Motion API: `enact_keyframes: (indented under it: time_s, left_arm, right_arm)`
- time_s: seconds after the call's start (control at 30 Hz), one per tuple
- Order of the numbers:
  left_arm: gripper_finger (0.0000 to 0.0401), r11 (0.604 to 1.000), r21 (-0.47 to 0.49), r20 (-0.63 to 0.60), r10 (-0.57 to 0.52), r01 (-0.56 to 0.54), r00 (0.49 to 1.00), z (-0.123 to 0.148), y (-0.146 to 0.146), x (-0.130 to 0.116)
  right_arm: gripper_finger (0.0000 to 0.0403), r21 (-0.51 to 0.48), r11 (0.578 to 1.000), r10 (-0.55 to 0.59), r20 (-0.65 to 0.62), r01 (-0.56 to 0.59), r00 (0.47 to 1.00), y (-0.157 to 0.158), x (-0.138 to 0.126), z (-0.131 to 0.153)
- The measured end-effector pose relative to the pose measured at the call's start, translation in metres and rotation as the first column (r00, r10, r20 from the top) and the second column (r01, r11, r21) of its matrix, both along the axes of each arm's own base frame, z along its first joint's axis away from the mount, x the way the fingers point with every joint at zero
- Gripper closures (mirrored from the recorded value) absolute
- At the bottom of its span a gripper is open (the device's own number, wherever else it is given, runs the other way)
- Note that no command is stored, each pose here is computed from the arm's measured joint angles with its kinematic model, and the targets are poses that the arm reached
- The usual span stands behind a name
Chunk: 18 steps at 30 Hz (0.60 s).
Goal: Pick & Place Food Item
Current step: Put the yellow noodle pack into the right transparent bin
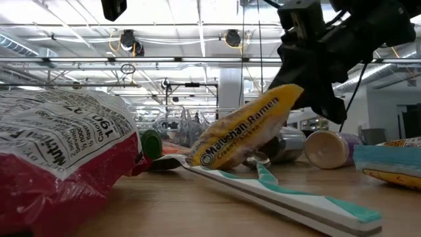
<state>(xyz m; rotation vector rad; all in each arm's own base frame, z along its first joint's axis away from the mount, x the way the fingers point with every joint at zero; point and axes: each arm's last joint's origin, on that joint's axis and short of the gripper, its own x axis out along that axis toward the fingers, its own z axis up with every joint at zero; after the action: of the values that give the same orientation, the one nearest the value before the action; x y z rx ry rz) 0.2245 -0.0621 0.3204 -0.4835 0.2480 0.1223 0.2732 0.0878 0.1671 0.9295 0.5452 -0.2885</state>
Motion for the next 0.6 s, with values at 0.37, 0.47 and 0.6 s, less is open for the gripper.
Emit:
enact_keyframes:
  time_s: [0.37,0.47,0.6]
  left_arm:
    - [0.0219,1.0,0.025,0.012,0.009,-0.009,1.0,0.001,0.007,0.003]
    - [0.0219,0.997,0.043,0.031,-0.065,0.064,0.997,0.004,0.013,0.006]
    - [0.0219,0.994,0.032,0.066,-0.11,0.108,0.992,0.005,0.024,0.014]
  right_arm:
    - [0.0401,-0.09,0.983,0.168,0.094,-0.16,0.981,-0.022,0.003,0.037]
    - [0.0402,-0.14,0.96,0.258,0.118,-0.241,0.959,-0.032,0.007,0.062]
    - [0.0402,-0.219,0.895,0.417,0.105,-0.388,0.903,-0.043,0.016,0.093]
